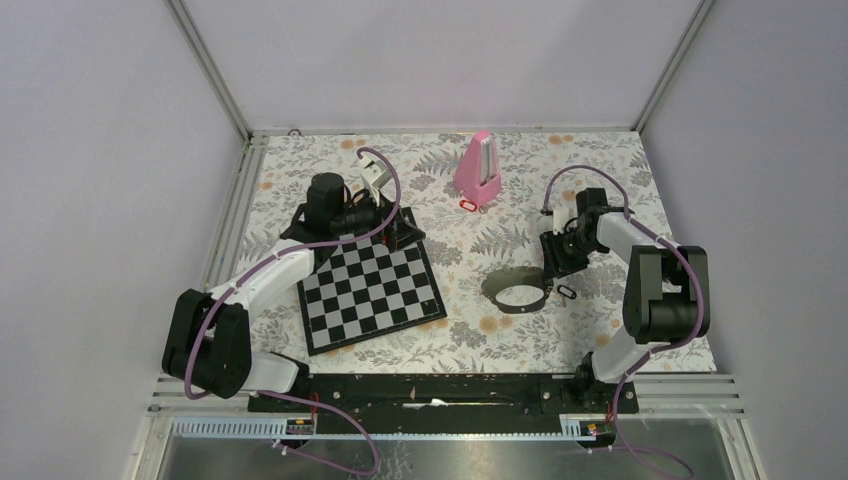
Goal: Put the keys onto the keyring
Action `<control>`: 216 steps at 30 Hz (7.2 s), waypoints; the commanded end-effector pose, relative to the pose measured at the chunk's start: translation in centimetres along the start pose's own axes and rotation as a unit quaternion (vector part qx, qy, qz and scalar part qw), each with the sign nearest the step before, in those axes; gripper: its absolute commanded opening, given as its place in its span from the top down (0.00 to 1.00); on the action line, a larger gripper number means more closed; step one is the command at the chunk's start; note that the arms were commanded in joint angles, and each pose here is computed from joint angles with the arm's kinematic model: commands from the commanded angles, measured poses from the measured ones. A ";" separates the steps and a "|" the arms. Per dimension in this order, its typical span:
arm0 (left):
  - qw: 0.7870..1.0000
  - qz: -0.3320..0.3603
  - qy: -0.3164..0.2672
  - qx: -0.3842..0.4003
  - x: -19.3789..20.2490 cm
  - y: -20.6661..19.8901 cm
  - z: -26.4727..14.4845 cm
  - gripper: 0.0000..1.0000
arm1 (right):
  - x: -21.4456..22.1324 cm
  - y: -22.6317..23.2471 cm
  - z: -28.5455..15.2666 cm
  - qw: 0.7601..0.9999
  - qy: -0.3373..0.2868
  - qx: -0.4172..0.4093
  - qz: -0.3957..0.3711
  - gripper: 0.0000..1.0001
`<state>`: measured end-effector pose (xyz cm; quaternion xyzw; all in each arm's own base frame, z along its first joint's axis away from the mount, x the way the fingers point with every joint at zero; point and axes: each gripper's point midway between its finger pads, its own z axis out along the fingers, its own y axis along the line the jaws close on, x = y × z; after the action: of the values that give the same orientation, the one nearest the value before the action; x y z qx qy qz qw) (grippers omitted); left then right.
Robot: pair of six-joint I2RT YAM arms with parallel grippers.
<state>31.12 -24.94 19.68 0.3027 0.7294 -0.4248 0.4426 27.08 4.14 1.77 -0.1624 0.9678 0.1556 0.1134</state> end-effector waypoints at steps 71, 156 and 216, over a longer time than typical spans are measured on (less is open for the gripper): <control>0.944 0.232 -0.015 0.233 -8.7 -14.7 4.5 0.43 | -10.4 23.7 -21.1 0.753 -0.414 -0.376 -0.348 1.00; 0.937 0.246 0.112 0.222 -4.8 -15.9 4.1 1.00 | -8.9 26.1 -16.1 0.769 -0.382 -0.343 -0.380 0.83; 0.928 0.153 -0.080 0.331 -9.6 -16.0 1.5 0.85 | -11.3 29.2 -22.5 0.718 -0.457 -0.449 -0.273 1.00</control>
<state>22.59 -33.64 32.12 0.4946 0.4751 -0.5974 0.4157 23.27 25.95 32.27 -0.3502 0.5490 0.6040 0.4595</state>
